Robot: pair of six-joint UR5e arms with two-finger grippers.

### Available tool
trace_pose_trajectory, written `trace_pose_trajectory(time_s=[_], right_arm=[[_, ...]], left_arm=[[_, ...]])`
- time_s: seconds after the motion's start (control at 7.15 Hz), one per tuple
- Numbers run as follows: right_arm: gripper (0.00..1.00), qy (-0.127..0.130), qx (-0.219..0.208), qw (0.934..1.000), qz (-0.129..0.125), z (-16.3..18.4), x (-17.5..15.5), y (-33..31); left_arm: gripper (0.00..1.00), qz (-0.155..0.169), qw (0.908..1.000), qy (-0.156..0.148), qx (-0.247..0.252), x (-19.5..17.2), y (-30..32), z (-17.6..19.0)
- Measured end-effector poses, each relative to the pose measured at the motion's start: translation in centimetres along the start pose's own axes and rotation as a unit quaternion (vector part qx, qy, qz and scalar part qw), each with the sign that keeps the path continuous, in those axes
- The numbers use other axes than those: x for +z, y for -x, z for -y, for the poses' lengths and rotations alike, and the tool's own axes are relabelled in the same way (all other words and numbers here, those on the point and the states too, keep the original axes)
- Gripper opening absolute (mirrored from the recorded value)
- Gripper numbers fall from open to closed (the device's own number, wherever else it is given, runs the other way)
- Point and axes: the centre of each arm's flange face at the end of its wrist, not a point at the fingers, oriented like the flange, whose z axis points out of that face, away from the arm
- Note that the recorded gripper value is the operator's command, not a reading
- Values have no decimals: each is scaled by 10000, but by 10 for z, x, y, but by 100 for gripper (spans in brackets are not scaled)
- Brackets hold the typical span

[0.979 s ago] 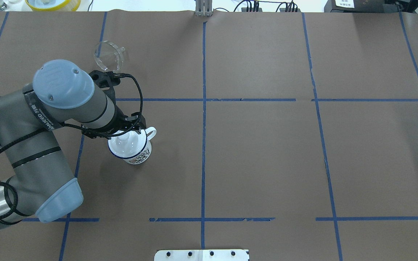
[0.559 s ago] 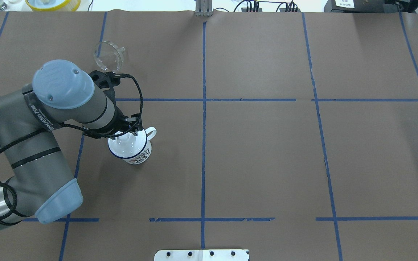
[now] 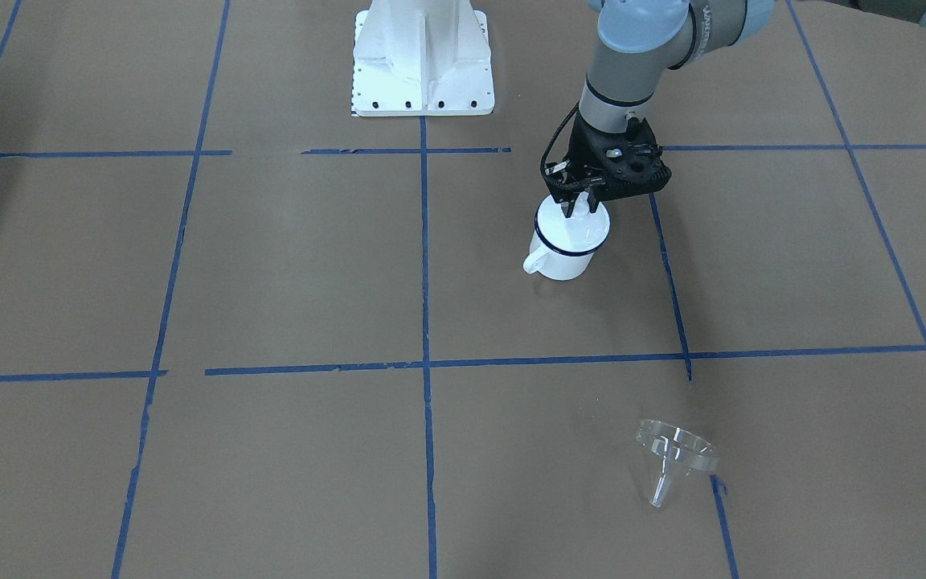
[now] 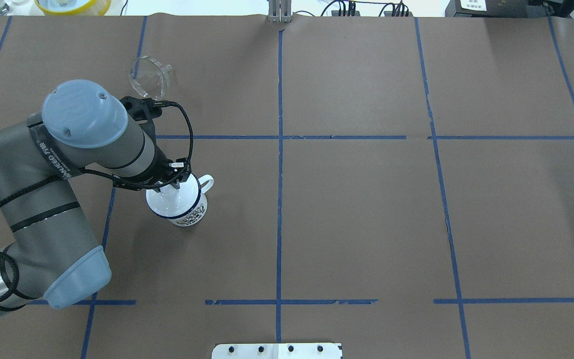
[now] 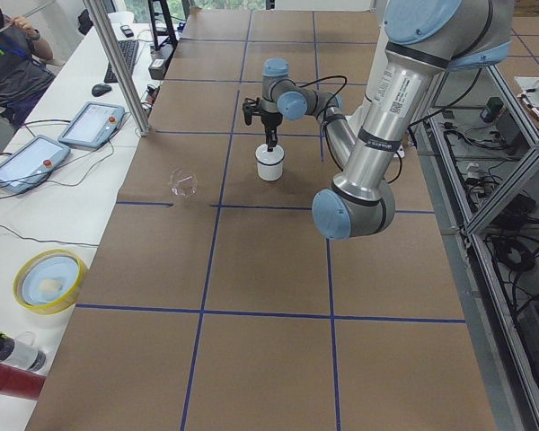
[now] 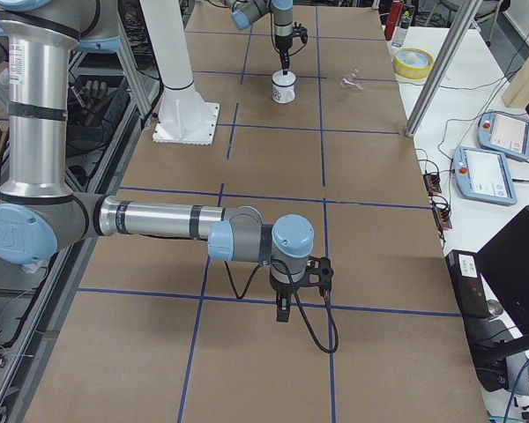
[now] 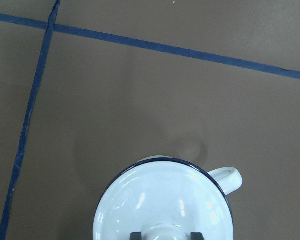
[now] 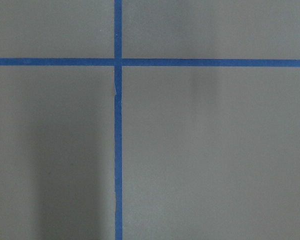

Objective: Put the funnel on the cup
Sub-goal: 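Lower the left gripper and grasp the white lid's knob, then lift the white lid off the mug and carry it nearer the robot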

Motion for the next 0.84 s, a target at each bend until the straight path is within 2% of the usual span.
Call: trace_pose_trajectory(time_s=[0.42,0.7,0.84], right_arm=[[100,-1,-1,10000,0,0,0,0],[100,-1,-1,10000,0,0,0,0],[100,-1,-1,10000,0,0,0,0]], left_arm=[[0,-353,9981,-371,334,-94,31,4],[0,-357,9954,-389,800,-122,102,-23],[0,-290,9953,-294,878,-120,130,-33]])
